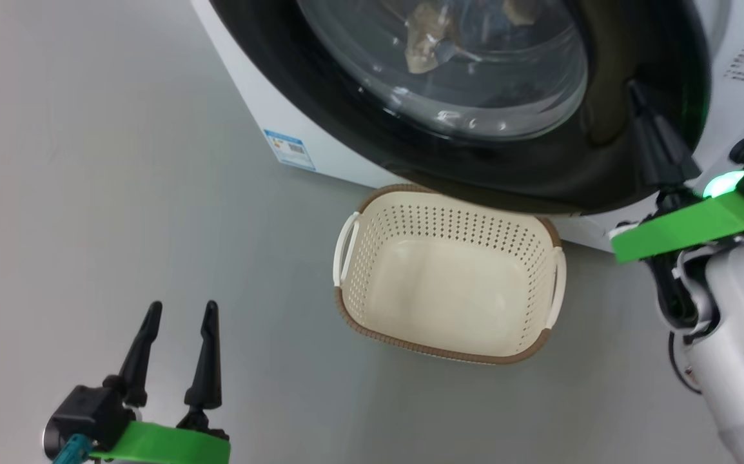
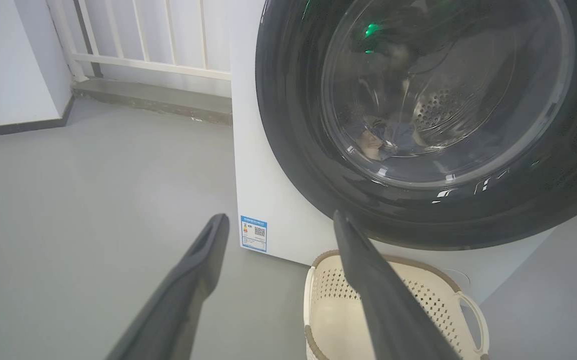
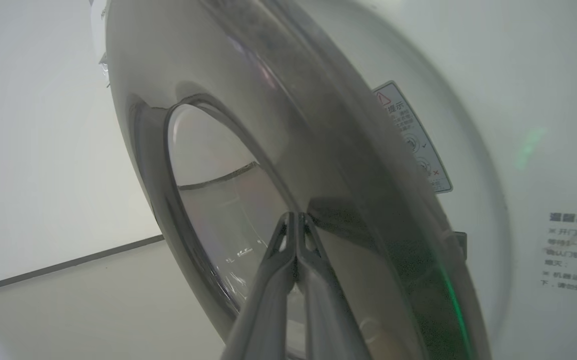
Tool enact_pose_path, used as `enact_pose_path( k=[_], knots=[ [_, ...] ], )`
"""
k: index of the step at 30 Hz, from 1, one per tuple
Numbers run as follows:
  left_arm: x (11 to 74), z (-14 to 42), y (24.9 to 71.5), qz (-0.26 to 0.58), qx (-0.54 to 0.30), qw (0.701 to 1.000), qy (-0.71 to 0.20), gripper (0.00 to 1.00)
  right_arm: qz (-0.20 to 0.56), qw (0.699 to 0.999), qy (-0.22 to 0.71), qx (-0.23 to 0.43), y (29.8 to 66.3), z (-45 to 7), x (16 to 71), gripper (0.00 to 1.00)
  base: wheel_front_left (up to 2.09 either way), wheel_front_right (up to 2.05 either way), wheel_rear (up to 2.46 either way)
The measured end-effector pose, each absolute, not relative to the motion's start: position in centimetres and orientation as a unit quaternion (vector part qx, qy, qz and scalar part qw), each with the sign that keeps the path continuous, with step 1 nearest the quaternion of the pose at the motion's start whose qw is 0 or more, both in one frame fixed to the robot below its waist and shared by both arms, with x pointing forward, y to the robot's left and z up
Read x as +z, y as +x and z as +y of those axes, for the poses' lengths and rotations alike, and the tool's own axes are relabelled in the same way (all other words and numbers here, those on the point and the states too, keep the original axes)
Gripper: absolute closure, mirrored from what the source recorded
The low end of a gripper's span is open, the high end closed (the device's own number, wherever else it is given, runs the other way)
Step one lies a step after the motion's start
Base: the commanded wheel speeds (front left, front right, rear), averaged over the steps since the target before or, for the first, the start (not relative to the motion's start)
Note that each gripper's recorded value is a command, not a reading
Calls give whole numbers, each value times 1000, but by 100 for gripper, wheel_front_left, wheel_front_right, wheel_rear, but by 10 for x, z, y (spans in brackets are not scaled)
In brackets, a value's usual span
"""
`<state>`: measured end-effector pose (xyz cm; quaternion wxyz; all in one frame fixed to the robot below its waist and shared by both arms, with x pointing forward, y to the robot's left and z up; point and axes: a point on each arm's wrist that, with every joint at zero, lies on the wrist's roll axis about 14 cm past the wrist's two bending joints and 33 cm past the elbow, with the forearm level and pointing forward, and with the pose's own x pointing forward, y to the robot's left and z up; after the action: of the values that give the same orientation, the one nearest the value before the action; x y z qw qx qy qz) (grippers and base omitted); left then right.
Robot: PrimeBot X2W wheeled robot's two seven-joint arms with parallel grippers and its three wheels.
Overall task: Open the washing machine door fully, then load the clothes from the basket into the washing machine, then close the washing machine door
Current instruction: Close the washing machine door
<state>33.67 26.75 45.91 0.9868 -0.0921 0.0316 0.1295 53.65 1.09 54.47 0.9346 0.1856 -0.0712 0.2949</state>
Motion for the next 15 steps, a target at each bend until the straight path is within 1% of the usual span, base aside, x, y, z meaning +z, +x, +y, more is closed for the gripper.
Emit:
enact_pose_path(
  k=[11,15],
  knots=[
    [455,271,351,38,134,986,-93,0,-89,939,212,257,586,0,543,100,0,0,0],
    [454,271,359,39,131,986,-91,0,-85,935,222,263,592,8,535,100,0,0,0]
  ],
)
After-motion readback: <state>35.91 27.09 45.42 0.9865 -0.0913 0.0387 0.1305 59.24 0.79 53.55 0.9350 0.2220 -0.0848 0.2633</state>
